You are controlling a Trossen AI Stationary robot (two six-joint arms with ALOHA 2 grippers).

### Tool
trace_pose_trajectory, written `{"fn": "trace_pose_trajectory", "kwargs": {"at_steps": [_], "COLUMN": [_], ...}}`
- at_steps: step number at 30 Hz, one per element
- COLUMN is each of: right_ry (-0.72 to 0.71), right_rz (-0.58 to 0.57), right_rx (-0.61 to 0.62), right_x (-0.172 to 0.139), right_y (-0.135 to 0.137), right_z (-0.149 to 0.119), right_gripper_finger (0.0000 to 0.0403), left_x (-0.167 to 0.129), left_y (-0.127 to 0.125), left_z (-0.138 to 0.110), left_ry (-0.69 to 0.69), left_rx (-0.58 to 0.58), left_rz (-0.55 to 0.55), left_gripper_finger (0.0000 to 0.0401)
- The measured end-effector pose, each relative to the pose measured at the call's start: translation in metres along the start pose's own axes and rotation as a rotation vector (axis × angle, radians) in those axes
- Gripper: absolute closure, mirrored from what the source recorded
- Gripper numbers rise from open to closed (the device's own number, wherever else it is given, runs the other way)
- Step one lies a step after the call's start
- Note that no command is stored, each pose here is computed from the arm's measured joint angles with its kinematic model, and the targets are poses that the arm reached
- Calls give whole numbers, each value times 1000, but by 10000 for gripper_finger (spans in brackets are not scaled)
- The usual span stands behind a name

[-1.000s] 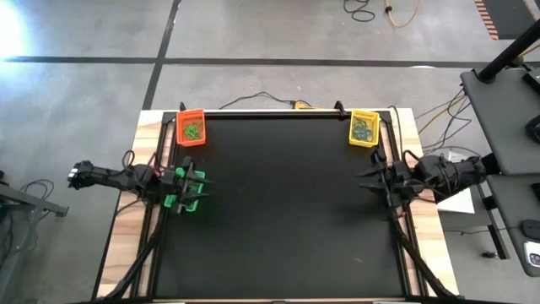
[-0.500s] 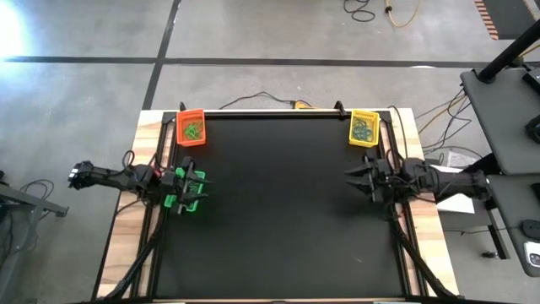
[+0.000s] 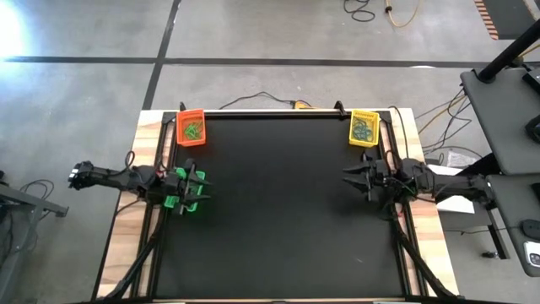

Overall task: Sort rubber bands into baskets
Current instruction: Return to Home Position

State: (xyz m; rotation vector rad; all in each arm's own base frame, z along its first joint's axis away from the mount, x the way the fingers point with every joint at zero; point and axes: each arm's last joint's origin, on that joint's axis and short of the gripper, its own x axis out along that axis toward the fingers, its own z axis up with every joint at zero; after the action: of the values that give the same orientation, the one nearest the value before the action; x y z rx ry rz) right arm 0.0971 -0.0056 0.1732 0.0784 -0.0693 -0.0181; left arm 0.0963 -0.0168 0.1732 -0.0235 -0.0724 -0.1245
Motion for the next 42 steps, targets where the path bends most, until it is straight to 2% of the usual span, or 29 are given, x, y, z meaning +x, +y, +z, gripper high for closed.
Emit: {"fn": "trace_pose_trajectory", "kwargs": {"at_steps": [3,9,14,19,26,31,33,38,42], "right_ry": [2,14,14,31,35,36,36,36,36], "right_rz": [20,91,50,46,46,45,45,45,45], "right_rx": [-21,-56,-142,-157,-141,-104,-104,-104,-104], "right_x": [0,0,0,1,2,2,2,2,2], "right_y": [4,6,5,4,4,4,4,4,4], "right_z": [0,-1,-2,-3,-4,-4,-4,-4,-4], "right_gripper_finger": [273,273,273,273,273,273,273,273,273], "left_x": [0,0,0,1,1,2,2,4,4], "left_y": [0,0,2,7,8,12,11,6,8], "left_z": [-2,-1,-2,-4,-6,-6,-7,-10,-10], "left_ry": [22,13,17,38,66,63,77,109,109], "left_rx": [-31,-14,-10,-11,58,22,39,22,33], "left_rz": [0,0,15,64,78,211,200,23,64], "left_gripper_finger": [230,230,230,230,230,230,230,230,230]}}
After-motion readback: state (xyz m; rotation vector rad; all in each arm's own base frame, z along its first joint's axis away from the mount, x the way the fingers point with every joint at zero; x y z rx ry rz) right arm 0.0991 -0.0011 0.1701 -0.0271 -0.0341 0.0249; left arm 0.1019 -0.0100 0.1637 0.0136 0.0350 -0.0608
